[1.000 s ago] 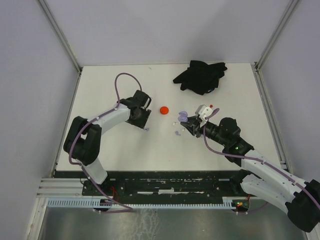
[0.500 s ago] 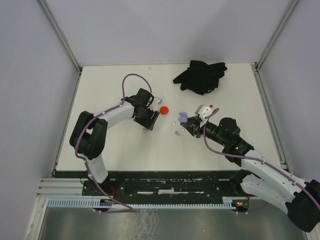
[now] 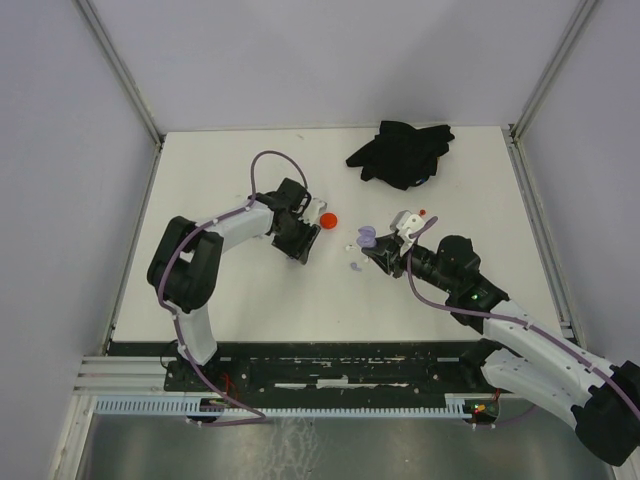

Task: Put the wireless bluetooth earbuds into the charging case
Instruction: Pick up the earbud from the center of the board.

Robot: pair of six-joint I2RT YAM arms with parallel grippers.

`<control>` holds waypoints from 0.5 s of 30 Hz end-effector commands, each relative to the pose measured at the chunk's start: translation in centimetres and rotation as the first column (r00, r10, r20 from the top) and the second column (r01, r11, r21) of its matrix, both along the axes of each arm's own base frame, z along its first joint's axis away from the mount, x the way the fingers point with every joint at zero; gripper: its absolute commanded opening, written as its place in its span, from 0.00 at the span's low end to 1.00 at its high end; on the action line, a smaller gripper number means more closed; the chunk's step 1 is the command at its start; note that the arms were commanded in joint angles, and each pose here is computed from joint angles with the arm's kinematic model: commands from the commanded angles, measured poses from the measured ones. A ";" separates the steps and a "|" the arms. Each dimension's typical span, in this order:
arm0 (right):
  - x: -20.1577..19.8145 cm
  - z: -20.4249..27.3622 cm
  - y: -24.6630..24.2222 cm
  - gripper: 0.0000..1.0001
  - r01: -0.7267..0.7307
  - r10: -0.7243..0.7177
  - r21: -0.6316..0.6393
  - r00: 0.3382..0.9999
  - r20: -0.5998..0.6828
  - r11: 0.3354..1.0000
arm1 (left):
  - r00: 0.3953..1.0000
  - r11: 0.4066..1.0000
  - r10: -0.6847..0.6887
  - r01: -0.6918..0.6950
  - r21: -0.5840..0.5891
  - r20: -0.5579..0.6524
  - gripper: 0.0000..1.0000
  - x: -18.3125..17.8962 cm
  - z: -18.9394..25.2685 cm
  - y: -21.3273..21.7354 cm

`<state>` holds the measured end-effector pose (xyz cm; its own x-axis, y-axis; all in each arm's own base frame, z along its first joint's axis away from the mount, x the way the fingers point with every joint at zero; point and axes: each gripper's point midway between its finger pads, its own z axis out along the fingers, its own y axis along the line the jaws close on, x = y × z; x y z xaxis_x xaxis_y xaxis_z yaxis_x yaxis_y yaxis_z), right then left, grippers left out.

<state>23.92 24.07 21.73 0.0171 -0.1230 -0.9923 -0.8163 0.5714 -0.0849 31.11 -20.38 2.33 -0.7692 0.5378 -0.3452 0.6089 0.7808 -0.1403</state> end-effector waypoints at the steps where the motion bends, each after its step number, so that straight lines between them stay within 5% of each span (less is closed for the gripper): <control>1: 0.4 2.1 0.3 0.02 0.005 -0.007 0.044 0.999 0.047 0.999 | 1.000 1.000 0.019 -0.019 0.004 -0.020 0.57 -0.7 0.5 -0.1; 15: 0.7 2.1 0.7 0.02 -0.004 0.001 0.056 0.999 0.042 0.998 | 0.989 0.986 0.145 -0.146 0.077 0.014 0.53 0.2 1.0 1.2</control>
<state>24.14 24.29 21.20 0.0000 -0.1268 -0.9919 -0.8176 0.5711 -0.0730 29.94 -19.07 1.92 -0.8163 0.5099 -0.2714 0.5515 0.8277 -0.1039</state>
